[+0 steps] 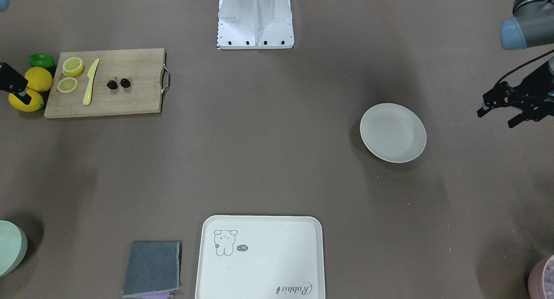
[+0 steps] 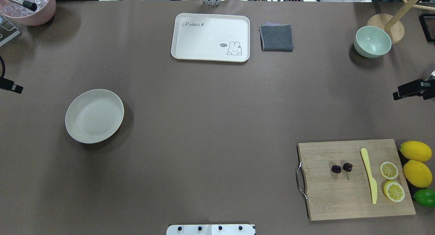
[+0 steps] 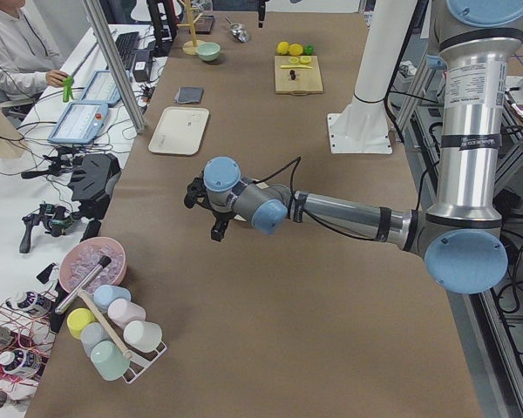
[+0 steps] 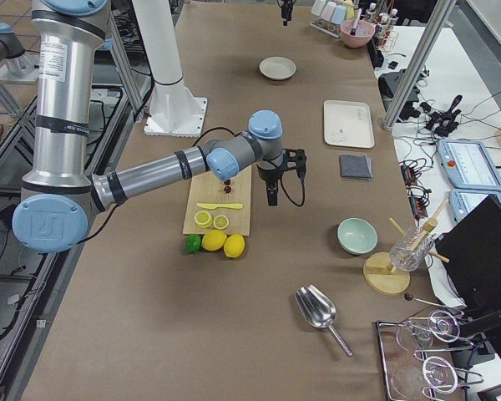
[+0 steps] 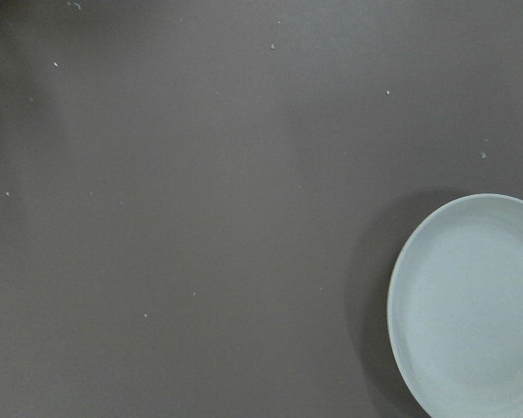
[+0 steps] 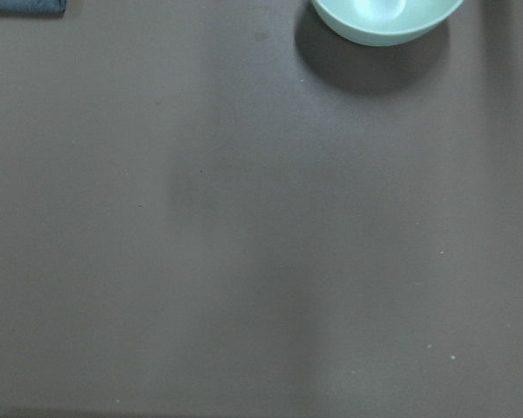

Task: Place red cherry on plate
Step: 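Push the white plate to table center with left gripper while right gripper approaches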

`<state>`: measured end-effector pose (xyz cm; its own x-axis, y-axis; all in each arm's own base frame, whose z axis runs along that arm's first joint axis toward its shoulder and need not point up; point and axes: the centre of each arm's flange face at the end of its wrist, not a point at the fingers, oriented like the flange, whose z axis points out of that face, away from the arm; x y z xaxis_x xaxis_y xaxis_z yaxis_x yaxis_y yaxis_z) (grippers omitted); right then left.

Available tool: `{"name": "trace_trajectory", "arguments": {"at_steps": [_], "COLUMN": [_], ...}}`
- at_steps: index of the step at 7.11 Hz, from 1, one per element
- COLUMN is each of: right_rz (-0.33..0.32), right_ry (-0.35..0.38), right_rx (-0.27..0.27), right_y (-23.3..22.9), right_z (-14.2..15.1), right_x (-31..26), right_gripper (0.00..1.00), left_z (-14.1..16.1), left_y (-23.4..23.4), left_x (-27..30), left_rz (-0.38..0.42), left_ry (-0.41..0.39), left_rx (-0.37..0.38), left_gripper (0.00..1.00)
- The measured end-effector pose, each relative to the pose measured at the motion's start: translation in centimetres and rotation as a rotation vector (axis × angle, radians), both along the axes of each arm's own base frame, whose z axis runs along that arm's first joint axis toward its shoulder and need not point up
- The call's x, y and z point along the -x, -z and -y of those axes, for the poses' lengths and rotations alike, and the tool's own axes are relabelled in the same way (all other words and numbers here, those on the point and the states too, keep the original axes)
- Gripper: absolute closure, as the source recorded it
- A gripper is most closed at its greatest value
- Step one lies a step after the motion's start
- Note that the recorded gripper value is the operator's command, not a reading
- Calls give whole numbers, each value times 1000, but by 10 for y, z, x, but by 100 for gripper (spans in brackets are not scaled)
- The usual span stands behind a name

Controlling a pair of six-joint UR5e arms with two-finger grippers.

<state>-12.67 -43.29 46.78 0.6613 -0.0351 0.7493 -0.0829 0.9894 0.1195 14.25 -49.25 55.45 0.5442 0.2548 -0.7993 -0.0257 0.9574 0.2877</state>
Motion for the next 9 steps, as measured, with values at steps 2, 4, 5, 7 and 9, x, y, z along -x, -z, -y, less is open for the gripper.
{"name": "trace_trajectory", "arguments": {"at_steps": [2, 4, 5, 7, 9], "right_rz": [11, 13, 12, 12, 13], "right_ry": [-1, -1, -2, -2, -1], "right_rx": [-1, -2, -3, -3, -3], "right_y": [3, 4, 4, 4, 4], "right_z": [-2, -2, -2, -3, -3], "right_x": [9, 9, 9, 9, 9], "right_gripper": [0, 0, 0, 0, 0], "left_z": [-17, -28, -31, -35, -37], "left_y": [-16, -16, -16, -14, -9], "left_x": [-74, -116, -122, -130, -133], "left_rz": [-46, -84, -93, -100, -110], "left_ry": [45, 70, 70, 59, 52], "left_rx": [29, 46, 43, 38, 29], "left_gripper": [28, 68, 77, 100, 100]}}
